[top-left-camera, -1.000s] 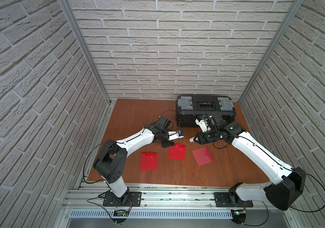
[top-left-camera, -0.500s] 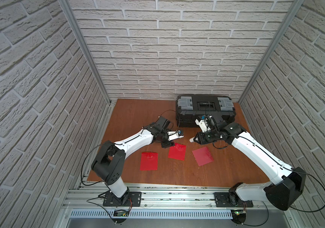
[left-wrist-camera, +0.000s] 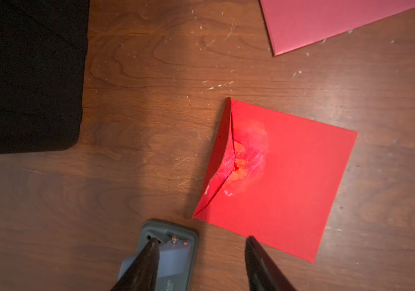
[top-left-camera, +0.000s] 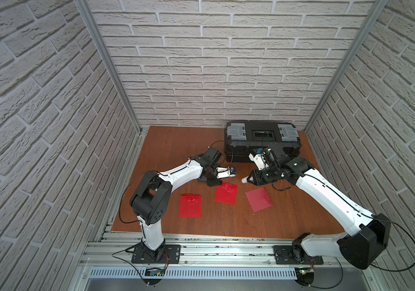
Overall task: Seal the envelope with a glue stick
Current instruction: Adjust the envelope at the center of the board.
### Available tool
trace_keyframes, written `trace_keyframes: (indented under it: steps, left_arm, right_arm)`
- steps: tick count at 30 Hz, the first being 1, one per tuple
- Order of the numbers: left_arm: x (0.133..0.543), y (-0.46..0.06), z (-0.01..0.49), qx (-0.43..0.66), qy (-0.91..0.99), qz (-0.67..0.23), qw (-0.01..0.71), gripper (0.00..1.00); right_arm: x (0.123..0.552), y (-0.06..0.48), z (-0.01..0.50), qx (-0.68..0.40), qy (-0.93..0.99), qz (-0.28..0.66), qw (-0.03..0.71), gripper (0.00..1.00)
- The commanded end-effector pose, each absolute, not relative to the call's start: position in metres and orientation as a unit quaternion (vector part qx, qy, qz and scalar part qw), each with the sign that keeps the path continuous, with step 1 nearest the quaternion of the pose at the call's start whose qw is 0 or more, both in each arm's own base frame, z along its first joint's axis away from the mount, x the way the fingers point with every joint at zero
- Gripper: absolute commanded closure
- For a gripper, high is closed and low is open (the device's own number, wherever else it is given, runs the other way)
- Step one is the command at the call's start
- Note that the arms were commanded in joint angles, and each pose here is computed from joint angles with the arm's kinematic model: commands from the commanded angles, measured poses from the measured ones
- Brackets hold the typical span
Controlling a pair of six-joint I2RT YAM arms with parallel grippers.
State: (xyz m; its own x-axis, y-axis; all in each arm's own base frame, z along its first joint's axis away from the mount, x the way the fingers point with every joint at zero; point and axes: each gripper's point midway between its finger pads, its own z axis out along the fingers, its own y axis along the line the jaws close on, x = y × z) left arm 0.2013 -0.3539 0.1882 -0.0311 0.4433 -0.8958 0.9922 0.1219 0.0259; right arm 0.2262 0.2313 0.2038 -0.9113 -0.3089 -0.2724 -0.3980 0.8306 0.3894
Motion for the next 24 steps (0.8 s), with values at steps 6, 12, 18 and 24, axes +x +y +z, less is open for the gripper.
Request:
trace_keyframes:
  steps: [6, 12, 18, 24]
  left_arm:
    - [0.218, -0.345, 0.198, 0.571, 0.64, -0.295, 0.421, 0.52]
    - [0.246, -0.303, 0.167, 0.611, 0.661, -0.214, 0.379, 0.43]
    - [0.278, -0.281, 0.129, 0.646, 0.686, -0.141, 0.304, 0.42]
    - [0.302, -0.284, 0.101, 0.681, 0.68, -0.096, 0.253, 0.43]
  right_arm:
    - [0.247, 0.237, 0.224, -0.19, 0.938, 0.218, 0.19, 0.98]
    - [0.261, 0.207, 0.215, -0.159, 0.947, 0.173, 0.221, 0.97]
    - [0.273, 0.188, 0.212, -0.141, 0.947, 0.183, 0.225, 0.98]
    - [0.276, 0.178, 0.213, -0.141, 0.945, 0.19, 0.224, 0.97]
